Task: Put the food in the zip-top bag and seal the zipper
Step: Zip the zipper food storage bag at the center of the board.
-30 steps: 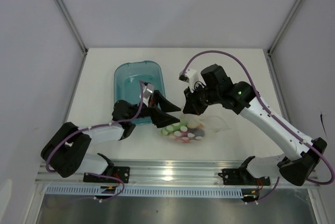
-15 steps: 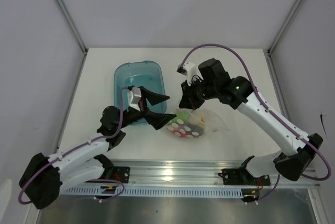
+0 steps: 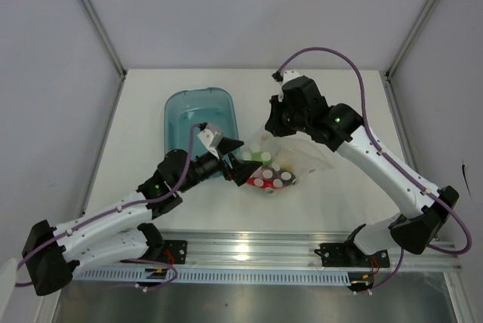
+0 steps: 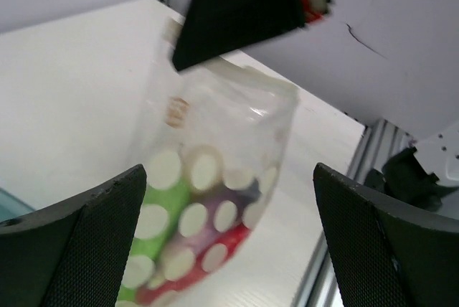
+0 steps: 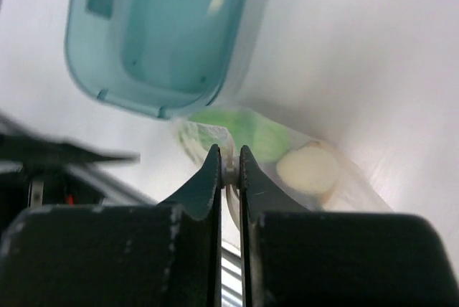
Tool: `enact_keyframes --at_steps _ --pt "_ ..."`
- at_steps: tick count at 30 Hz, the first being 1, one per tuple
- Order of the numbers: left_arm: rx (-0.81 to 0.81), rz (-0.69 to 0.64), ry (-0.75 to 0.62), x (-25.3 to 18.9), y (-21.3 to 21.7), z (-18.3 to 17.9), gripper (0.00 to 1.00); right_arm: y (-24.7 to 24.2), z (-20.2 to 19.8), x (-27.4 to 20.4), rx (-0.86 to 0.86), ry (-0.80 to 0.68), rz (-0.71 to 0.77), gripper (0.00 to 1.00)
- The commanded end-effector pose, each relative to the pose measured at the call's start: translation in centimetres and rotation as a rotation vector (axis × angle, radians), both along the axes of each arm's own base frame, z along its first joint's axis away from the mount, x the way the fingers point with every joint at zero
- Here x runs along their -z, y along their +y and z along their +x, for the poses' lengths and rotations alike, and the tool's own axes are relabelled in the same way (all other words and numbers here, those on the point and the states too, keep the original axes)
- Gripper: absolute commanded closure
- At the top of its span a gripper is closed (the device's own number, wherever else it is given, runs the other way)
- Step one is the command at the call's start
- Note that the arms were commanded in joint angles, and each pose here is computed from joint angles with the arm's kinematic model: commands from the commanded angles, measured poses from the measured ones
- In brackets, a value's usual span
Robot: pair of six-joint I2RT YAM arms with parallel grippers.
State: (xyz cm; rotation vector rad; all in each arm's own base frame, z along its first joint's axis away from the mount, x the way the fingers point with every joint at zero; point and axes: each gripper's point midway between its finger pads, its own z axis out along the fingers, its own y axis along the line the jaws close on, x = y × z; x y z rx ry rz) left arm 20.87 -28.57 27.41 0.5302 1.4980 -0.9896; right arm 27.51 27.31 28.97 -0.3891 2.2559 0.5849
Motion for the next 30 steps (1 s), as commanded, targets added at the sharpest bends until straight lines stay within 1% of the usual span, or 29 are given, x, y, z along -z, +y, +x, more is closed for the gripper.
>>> enact_keyframes --at_steps 1,4,6,10,13,16,18,22,24,26,28,29,30 --pt "0.014 0.035 -0.011 -1.5 -1.7 -0.9 0.01 -3.0 3.1 -3.4 0.268 -0.115 0.003 1.00" --pt "0.044 0.016 -0.008 -1.7 -2.6 -1.8 0.01 -4.4 2.7 -4.5 0.302 -0.138 0.002 1.00" --pt "0.058 0.016 -0.005 -1.9 -3.0 -2.1 0.01 -4.8 1.9 -4.7 0.298 -0.120 0.002 1.00" --pt "0.087 0.005 -0.012 -2.6 -3.4 -2.7 0.05 -5.6 -0.4 -5.1 0.281 -0.100 0.016 1.00" --pt "0.104 0.009 -0.018 -2.9 -3.7 -3.0 0.06 -6.8 -2.3 -5.2 0.282 -0.090 0.021 1.00" --pt "0.108 0.027 -0.021 -2.9 -3.8 -3.1 0.05 -8.7 -3.7 -5.1 0.327 -0.095 -0.020 1.00" --pt "0.106 0.038 -0.021 -2.7 -3.8 -3.1 0.05 -9.2 -3.7 -4.6 0.356 -0.098 -0.036 1.00" --pt "0.108 0.046 -0.016 -2.4 -3.9 -3.1 0.05 -7.6 -1.8 -2.4 0.366 -0.072 -0.044 1.00" --pt "0.105 0.059 -0.008 -2.3 -4.0 -3.0 0.05 -6.8 -0.2 -0.8 0.398 -0.044 -0.045 1.00" --pt "0.109 0.103 0.011 -1.4 -4.0 -3.1 0.05 -6.4 1.8 0.5 0.449 -0.039 -0.025 1.00" --pt "0.105 0.104 0.004 -1.4 -3.5 -3.3 0.04 -6.2 3.4 2.5 0.494 -0.018 -0.063 1.00" --pt "0.101 0.105 0.002 -1.2 -3.2 -3.4 0.03 -7.0 4.2 3.0 0.562 -0.033 -0.088 1.00" --pt "0.099 0.101 -0.003 -1.3 -2.9 -3.6 0.02 -7.1 4.7 4.1 0.589 -0.025 -0.120 1.00"
